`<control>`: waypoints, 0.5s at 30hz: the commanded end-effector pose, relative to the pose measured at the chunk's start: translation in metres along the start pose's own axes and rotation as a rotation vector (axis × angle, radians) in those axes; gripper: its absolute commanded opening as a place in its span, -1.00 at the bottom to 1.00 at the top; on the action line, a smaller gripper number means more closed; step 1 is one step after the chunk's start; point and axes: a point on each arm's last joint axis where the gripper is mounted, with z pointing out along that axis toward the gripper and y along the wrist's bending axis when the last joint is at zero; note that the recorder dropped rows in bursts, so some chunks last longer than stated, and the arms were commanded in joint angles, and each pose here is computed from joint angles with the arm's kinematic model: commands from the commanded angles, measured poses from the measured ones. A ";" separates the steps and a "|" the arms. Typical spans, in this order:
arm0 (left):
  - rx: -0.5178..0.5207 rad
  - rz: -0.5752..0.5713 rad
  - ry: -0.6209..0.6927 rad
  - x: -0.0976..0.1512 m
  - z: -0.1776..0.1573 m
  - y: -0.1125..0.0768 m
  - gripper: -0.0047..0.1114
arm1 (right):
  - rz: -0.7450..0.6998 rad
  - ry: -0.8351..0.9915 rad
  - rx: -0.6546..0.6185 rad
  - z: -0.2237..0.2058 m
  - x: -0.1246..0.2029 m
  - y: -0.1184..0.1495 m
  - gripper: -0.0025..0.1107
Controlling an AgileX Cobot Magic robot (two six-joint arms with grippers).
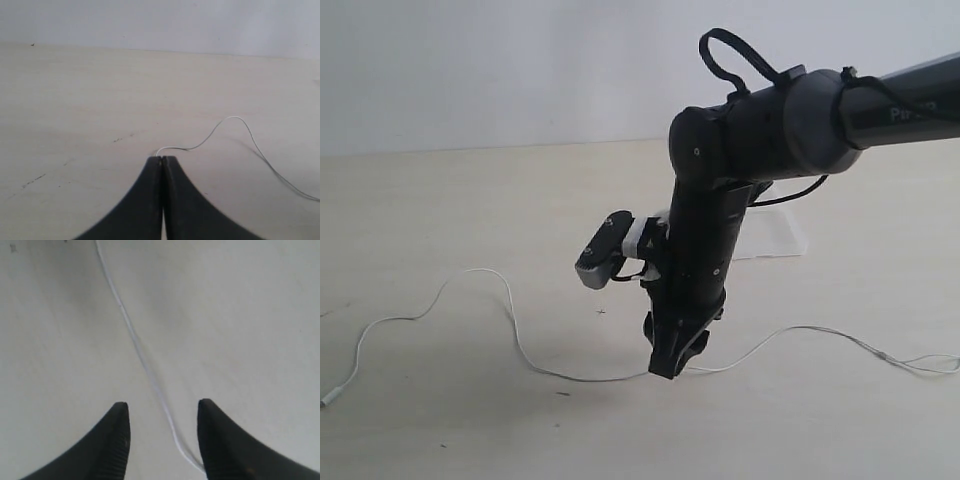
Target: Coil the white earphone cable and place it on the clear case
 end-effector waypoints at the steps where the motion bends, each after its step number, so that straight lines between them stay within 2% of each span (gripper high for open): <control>1: -0.001 -0.003 -0.012 -0.001 0.000 0.000 -0.92 | -0.017 0.037 -0.031 0.015 0.003 -0.002 -0.18; 15: -0.001 -0.003 -0.012 -0.001 0.000 0.000 -0.92 | -0.025 0.035 -0.017 0.026 0.002 -0.006 -0.19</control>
